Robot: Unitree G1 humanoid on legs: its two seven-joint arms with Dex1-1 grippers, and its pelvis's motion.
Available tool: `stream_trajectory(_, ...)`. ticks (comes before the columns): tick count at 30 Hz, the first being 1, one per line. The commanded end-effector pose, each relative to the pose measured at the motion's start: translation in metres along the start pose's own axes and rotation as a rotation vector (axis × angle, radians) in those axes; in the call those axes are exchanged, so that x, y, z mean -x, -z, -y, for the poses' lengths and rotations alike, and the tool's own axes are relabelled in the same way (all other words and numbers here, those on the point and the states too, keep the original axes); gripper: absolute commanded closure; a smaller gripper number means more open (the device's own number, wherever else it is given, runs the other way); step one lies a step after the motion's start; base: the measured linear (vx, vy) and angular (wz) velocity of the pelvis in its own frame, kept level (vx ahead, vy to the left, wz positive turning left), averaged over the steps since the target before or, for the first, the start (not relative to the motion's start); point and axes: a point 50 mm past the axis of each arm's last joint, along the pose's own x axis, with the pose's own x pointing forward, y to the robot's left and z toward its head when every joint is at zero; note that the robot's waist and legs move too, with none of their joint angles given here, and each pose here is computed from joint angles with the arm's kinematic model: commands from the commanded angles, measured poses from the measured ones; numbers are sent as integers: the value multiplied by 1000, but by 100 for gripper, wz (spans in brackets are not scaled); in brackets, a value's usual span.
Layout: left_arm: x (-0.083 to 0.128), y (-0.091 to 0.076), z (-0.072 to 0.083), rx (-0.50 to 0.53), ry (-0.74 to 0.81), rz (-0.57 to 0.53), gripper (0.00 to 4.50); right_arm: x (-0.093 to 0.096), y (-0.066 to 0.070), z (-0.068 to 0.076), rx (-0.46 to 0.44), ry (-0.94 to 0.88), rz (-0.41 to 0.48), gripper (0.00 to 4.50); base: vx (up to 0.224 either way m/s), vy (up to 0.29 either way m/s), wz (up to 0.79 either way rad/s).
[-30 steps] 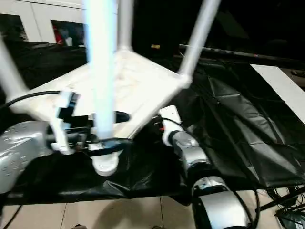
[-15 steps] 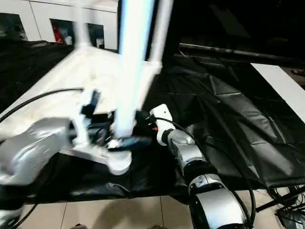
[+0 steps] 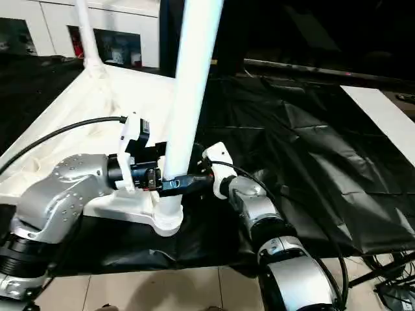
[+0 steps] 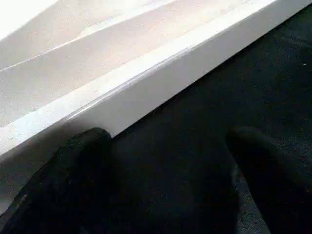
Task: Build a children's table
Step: Rotate table base
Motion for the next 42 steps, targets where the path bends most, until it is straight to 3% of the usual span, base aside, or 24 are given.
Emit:
stream_trajectory(1,-20,-3,6,-28,57,2,0,-18,-14,-33,53,-194,56,4,0,0,0)
stream_trajectory(9,-22,2,2,-46,23,-8,0,-20,-17,-30,42,-155,73,4,0,0,0)
stream_trajectory(14,-18,9,-13,-90,-88,-61,0,-17,-18,-21,63,-60,82,4,0,0,0)
stream_trajectory(19,9,24,-36,-159,-259,-195,0,-7,-30,2,20,94,160,4,0,0,0)
stream_trajectory(21,12,25,-38,-162,-273,-204,0,-6,-31,4,16,96,167,4,0,0,0)
stream_trajectory(22,25,27,-38,-146,-279,-225,0,1,-33,10,25,104,188,4,0,0,0)
stream_trajectory(28,48,37,-25,-81,-202,-327,0,24,-30,26,54,134,205,4,0,0,0)
stream_trajectory(31,55,45,-8,-26,-139,-404,0,46,-20,37,111,128,143,4,0,0,0)
stream_trajectory(33,55,46,-6,-26,-130,-412,0,49,-19,38,129,119,128,4,0,0,0)
stream_trajectory(35,62,50,-3,-24,-156,-487,0,62,-15,39,197,69,69,4,0,0,0)
stream_trajectory(37,66,50,-4,-26,-194,-535,37,72,-14,39,231,33,35,0,0,0,0)
stream_trajectory(39,70,49,-4,-26,-227,-575,37,85,-14,38,273,-21,-7,0,0,0,0)
stream_trajectory(42,72,50,-6,-37,-249,-607,76,92,-15,36,294,-71,-23,0,0,0,0)
